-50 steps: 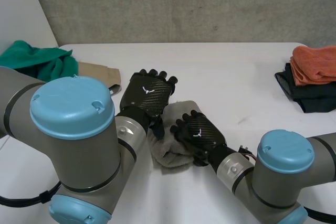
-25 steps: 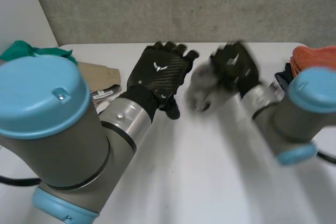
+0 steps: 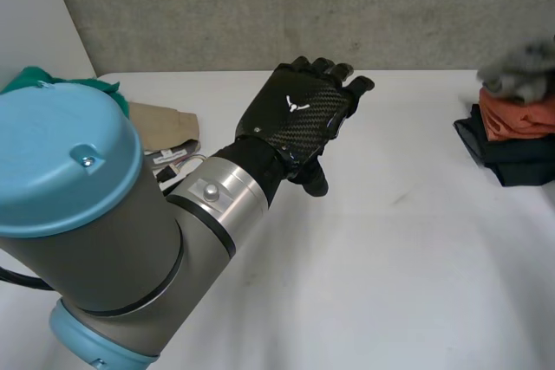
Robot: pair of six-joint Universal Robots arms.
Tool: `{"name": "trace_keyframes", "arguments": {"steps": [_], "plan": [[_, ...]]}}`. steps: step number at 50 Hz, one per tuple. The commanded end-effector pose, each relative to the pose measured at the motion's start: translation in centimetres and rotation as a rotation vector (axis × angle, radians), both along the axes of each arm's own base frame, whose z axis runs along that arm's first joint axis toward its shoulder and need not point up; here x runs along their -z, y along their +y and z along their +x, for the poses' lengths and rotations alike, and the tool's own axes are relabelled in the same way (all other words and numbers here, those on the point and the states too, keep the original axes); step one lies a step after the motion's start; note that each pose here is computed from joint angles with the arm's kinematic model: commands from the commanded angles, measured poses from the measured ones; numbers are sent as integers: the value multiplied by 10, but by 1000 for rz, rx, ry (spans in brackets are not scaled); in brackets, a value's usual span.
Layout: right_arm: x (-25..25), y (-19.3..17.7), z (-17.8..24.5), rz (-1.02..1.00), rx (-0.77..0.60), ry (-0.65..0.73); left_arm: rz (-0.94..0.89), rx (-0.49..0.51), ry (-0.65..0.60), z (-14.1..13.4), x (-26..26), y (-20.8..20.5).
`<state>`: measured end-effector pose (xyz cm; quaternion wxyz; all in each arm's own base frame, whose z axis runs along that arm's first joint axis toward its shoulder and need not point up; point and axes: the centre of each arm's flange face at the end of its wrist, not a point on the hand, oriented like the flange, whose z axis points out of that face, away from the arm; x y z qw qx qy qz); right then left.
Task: Fold the laundry.
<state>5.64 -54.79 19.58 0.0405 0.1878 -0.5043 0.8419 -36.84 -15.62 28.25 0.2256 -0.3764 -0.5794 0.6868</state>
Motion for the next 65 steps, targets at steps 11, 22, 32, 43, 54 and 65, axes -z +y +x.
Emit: {"name": "trace_keyframes", "arguments": {"steps": [11,22,32,43,54,65], "plan": [[90,12,-74,180,17,-8,33,1,-32,-3,16,-2],[63,32,-67,246,26,-40,36,5,-35,-4,18,0],[20,63,-94,412,194,-105,25,15,-24,-4,12,5],[-61,97,-187,357,914,211,-14,9,23,1,-10,8],[-161,140,-54,-130,517,38,-124,-391,123,43,-61,-54],[-94,248,134,-60,-233,155,-226,-700,-155,136,-31,-173]]}}
